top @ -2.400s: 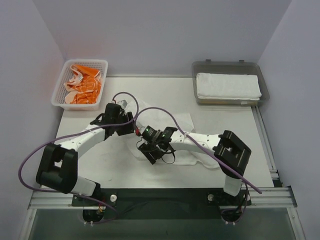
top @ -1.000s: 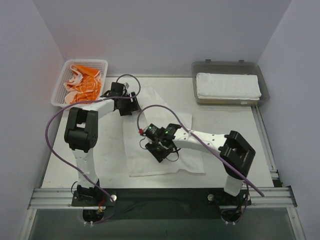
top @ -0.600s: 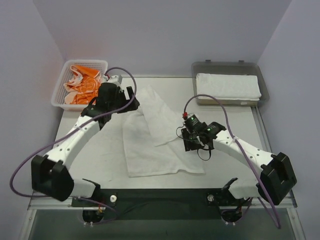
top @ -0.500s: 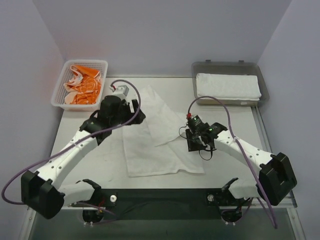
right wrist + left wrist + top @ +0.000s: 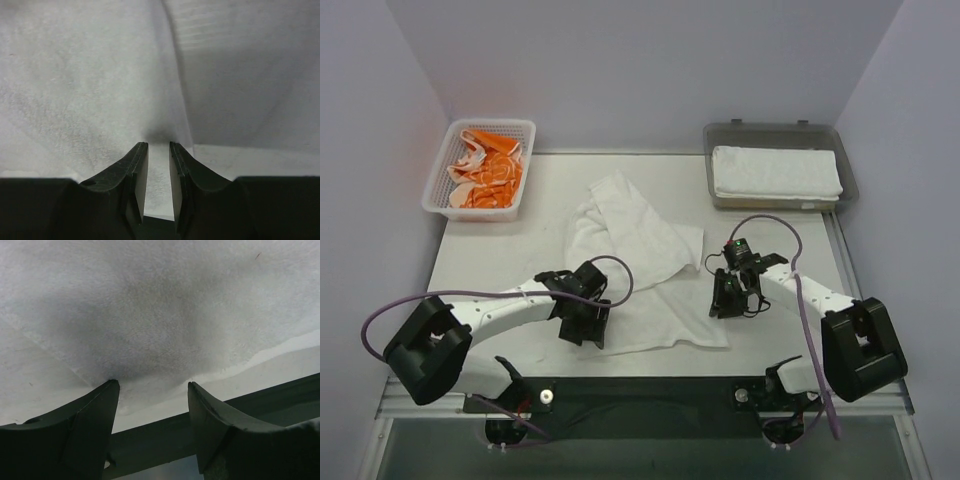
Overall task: Fold and stack the towels
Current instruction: Fold the towel
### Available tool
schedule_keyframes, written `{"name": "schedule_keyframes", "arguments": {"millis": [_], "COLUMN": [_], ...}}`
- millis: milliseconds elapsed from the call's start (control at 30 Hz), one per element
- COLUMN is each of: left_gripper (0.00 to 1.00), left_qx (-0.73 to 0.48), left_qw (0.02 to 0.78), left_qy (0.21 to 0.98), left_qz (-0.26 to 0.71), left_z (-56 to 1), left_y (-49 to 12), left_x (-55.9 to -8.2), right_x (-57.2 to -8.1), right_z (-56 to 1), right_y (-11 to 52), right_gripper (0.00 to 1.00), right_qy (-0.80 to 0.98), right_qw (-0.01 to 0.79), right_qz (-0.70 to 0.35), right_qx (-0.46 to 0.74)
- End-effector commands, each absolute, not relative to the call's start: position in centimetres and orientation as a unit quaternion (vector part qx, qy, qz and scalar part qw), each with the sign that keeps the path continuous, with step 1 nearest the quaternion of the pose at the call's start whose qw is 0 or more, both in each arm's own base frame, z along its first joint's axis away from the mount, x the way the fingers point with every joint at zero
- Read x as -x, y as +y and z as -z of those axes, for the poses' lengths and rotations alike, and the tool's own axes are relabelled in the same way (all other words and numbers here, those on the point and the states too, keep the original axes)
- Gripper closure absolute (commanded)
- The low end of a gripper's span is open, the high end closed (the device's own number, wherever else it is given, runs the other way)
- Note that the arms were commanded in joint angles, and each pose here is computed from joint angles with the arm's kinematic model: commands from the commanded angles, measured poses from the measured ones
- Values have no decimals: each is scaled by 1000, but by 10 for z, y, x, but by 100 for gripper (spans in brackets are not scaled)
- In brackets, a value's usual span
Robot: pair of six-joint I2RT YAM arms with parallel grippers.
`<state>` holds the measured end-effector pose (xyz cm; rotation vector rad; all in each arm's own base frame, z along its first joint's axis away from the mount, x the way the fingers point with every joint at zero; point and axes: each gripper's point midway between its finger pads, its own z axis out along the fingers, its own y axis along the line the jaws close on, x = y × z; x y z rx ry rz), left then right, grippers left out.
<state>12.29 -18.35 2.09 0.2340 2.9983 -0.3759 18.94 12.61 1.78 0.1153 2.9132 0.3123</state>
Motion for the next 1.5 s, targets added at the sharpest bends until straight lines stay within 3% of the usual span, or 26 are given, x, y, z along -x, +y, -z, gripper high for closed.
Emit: {"name": "schedule_keyframes", "arguments": {"millis": [0,167,400,433,500,667,767,933,1133,1467], "left_gripper": [33,36,37,36,23,3,3,3,3,3], "left_qx": [-93,-88,-96,-96,-96,-70,-21,80,143,152], "left_qw": [-6,-33,-17,-13,4,130,198,265,264,286], "left_qy": [994,995,992,992,994,988,976,947,936,937], "left_qz": [56,-11,-80,-76,-58,36,89,161,182,129], "left_z": [-16,-15,-33,-35,-43,-104,-136,-147,-120,-84], "left_y": [-162,-134,-111,-114,-124,-171,-174,-139,-98,-65], "left_x": [-96,-78,-88,-90,-98,-155,-196,-259,-304,-311], "right_x": [-177,-167,-161,-162,-172,-197,-219,-252,-281,-294], "right_z": [-7,2,1,-3,-17,-64,-92,-127,-104,-58], "right_y": [117,100,85,88,92,128,157,216,269,326], "right_gripper": [75,73,71,71,70,62,52,49,49,49], "right_qy": [985,978,969,970,972,970,952,909,898,893], "right_qw": [62,50,65,70,100,194,265,326,304,267], "right_qz": [-128,-130,-140,-146,-147,-145,-139,-116,-65,-5], "right_qx": [-100,-156,-193,-182,-151,-30,59,233,311,362]}}
